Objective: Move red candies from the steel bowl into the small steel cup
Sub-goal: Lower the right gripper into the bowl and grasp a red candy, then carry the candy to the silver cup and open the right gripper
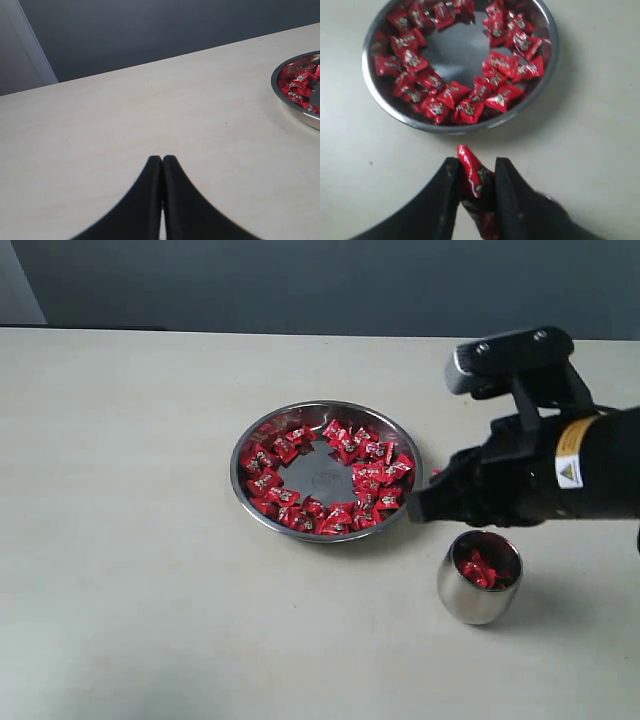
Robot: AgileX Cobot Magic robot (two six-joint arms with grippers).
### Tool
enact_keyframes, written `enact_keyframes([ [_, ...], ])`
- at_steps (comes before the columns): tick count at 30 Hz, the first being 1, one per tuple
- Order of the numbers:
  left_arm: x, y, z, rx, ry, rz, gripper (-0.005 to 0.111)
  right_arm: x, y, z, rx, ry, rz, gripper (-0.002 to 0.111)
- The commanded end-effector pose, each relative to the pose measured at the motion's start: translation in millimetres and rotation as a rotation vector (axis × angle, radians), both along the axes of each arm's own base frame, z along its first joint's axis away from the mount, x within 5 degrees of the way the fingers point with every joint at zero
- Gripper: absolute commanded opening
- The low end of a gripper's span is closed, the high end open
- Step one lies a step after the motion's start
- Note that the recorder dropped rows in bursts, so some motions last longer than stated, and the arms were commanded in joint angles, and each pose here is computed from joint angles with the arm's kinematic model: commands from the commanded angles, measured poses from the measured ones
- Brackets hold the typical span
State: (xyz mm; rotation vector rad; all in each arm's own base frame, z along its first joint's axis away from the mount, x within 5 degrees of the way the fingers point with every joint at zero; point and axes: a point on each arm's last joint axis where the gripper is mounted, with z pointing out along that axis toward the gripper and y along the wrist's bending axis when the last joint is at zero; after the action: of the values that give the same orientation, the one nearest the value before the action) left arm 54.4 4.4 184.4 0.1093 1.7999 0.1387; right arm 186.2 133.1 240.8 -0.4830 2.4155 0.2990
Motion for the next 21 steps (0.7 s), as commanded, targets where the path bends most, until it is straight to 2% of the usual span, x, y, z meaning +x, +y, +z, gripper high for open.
enact_keyframes([
  [1,-0.2,-0.1,1.2,-0.005,-0.012,0.000,0.000,-7.9,-13.8,-20.4,-0.037,0.041,-0.042,-0.001],
  [15,-0.2,-0.1,1.2,-0.005,-0.012,0.000,0.000,-2.1,-13.6,-48.1,-0.182,0.138,-0.020,-0.001],
  [18,-0.2,-0.1,1.2,-0.005,-0.012,0.000,0.000,-2.0,-13.8,-48.1,-0.187,0.135,-0.015,0.011],
  [21,-0.2,-0.1,1.2,-0.005,-0.012,0.000,0.000,-1.5,-14.2,-47.9,-0.199,0.126,-0.006,0.027],
])
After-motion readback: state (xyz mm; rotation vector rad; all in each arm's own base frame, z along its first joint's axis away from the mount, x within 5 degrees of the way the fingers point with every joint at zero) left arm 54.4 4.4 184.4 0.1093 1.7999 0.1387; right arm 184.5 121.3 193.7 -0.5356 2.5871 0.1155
